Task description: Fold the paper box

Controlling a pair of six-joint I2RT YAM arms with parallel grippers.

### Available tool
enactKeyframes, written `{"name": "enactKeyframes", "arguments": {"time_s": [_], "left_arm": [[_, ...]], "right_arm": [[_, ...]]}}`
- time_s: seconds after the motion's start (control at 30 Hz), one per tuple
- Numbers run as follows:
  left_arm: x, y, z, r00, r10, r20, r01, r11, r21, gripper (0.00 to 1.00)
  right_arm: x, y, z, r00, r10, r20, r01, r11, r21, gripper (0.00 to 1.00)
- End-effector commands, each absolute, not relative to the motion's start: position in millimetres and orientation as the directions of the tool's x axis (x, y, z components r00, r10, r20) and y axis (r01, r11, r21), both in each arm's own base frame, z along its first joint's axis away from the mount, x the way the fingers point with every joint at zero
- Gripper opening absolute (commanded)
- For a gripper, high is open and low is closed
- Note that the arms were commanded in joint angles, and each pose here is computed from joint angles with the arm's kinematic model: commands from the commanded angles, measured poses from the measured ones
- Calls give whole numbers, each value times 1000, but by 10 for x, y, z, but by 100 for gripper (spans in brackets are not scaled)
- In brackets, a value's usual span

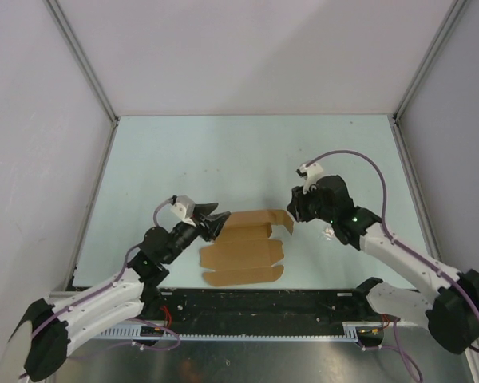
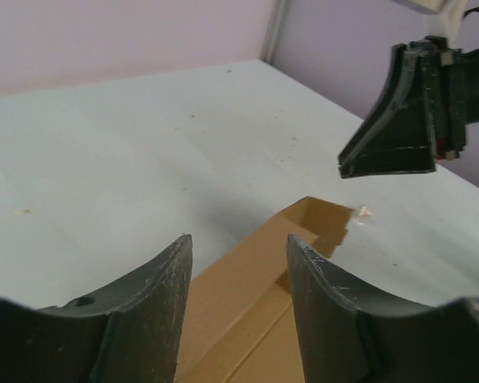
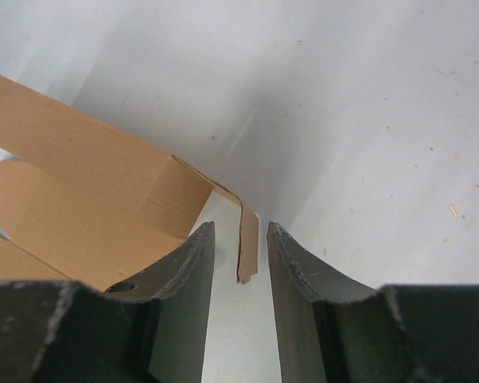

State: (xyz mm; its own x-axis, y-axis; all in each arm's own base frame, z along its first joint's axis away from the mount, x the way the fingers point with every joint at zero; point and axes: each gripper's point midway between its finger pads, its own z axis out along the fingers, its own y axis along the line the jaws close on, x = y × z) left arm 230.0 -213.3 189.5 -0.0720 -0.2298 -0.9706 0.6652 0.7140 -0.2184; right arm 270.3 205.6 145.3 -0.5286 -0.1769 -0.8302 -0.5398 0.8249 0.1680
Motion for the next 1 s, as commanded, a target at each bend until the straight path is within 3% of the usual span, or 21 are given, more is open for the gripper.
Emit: {"name": "enactKeyframes", "arguments": {"time_s": [0.0, 0.1, 0.33, 0.4, 0.67, 0.97], "left_arm": [[2107, -2321, 2144, -59, -222, -973, 727, 659, -194, 55], [1896, -2511, 2064, -119, -223, -968, 764, 602, -233, 50], [1571, -3050, 1706, -244, -121, -962, 825, 496, -271, 5], [1510, -3199, 1649, -249, -114, -962, 844, 462, -273, 0], [1482, -3625, 1458, -251, -120, -960, 873, 400, -279, 0], [1598, -3900, 1168, -244, -56, -968, 869, 431, -244, 0]], "right_arm": [[2643, 1910, 1603, -547, -29, -836, -420, 874, 245, 39], [2626, 1817, 1627, -560, 22, -828, -357, 895, 266, 39], [2552, 1737, 1593, -581, 88, -809, -295, 903, 311, 38], [2527, 1709, 1580, -577, 101, -811, -286, 904, 316, 38], [2496, 1613, 1509, -587, 145, -797, -245, 906, 345, 39], [2504, 1612, 1489, -609, 192, -769, -217, 893, 395, 38]]}}
